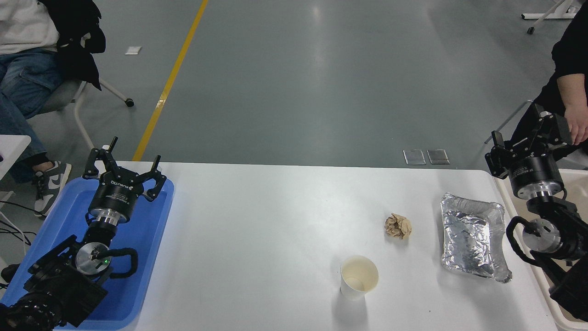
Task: Pick up paper cup place in dustbin
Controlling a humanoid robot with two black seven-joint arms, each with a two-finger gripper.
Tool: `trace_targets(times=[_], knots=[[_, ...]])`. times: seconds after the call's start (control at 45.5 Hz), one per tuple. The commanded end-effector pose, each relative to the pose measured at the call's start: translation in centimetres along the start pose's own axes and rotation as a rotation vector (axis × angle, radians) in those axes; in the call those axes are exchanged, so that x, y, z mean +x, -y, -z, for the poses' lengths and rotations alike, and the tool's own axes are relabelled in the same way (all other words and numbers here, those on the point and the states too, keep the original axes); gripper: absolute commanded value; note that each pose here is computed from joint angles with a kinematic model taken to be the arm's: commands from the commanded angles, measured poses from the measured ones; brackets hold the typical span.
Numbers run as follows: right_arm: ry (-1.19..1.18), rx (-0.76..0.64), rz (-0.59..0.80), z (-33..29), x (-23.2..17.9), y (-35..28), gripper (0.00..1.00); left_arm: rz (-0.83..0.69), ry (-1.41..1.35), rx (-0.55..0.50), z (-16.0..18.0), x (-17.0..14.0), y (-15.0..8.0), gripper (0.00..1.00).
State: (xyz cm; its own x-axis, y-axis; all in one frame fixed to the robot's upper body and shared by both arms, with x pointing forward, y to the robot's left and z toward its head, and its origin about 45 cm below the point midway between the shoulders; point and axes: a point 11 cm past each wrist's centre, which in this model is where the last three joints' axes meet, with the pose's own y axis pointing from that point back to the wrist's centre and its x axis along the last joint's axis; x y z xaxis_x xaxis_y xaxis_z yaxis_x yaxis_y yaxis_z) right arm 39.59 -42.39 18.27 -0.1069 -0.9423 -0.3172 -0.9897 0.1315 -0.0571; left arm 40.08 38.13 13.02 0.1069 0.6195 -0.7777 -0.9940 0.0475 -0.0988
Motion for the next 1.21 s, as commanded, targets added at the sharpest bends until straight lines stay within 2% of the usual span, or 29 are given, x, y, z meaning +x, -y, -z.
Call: trace_targets(times=[0.0,0.593,0.857,1.187], knots=[[-0.001,-0.004,0.001,-0.2,0.0,-0.1,1.00,0.001,-0.001,0.000,0.0,0.0,0.0,1.00],[-0.008,-0.014,0.015,-0.4,-0.5,0.0,1.00,0.000,0.000,0.000,0.0,0.0,0.0,1.00],[-0.034,-0.009,0.001,0.2,0.5,0.0,1.00,0.000,0.000,0.000,0.0,0.0,0.0,1.00],[-0.041,-0.049,0.019,-1.4,-0.2,-0.5,1.00,0.000,0.000,0.000,0.0,0.0,0.0,1.00]])
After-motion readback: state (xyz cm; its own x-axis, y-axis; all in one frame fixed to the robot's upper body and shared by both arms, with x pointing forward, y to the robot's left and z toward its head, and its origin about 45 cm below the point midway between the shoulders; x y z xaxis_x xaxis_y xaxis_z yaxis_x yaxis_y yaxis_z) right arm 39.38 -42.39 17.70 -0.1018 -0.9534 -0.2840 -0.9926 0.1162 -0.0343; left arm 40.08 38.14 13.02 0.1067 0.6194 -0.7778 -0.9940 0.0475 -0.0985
